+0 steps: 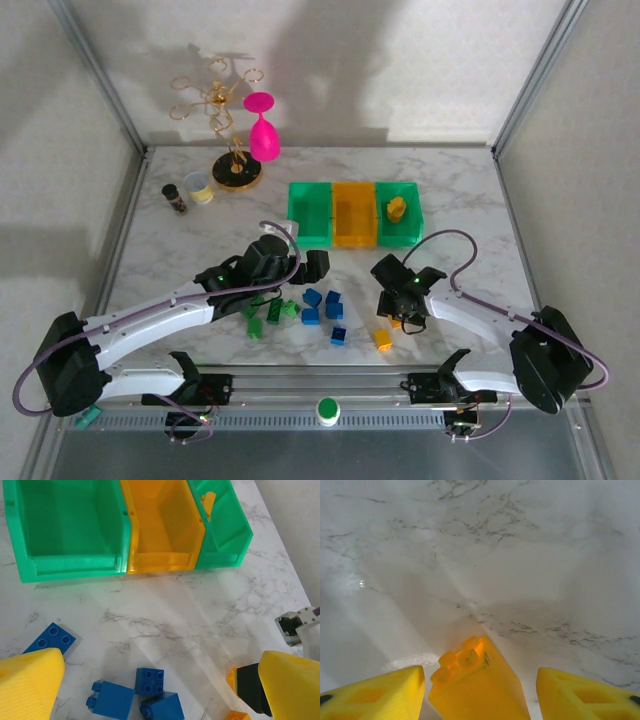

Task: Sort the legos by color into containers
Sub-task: Pick up the lego from the bottom-right of the table.

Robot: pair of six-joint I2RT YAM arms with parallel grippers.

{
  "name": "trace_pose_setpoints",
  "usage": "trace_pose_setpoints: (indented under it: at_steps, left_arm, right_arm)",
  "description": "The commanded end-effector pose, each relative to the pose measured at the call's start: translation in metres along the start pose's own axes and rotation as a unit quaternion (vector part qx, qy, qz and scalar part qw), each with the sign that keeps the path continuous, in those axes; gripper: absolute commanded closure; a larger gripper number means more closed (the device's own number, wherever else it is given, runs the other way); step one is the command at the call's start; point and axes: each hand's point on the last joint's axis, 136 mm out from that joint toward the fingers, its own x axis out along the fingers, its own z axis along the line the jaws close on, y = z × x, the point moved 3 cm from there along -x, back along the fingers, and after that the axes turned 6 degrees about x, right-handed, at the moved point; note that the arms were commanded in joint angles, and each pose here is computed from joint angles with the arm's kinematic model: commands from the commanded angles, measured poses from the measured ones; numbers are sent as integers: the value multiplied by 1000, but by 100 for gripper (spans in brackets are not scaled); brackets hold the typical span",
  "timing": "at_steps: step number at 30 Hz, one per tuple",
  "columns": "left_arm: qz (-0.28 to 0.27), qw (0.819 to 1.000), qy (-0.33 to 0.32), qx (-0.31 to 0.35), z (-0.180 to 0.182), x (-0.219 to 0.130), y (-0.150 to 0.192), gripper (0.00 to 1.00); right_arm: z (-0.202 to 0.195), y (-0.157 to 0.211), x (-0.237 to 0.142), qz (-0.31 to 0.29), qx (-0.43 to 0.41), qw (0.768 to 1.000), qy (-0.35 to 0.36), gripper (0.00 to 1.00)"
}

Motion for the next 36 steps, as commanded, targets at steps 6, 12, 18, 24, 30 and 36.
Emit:
trace_pose_setpoints:
  at_steps: [6,12,18,24,30,36]
  left_arm:
    - [-3,1000,-11,-8,4,-2,3,0]
    - [-2,1000,-13,-8,4,-2,3,1]
    - [-3,1000,-11,-8,3,-3,2,0]
    - [-2,1000,-11,-7,4,-4,2,0]
    - [-6,1000,-14,-5,5,-7,0,0]
    - [-5,1000,-17,0,6,-9,0,0]
  right_arm:
    - [-5,3,14,-7,3,1000,18,50]
    - [-6,2,13,-15,2,1000,13,61]
    - [-5,3,12,-14,-1,1000,4,59]
    - [-6,6,6,-9,17,1000,8,43]
    - [-5,20,6,7,21,1000,12,41]
    - [-2,22,5,3,22,1000,13,50]
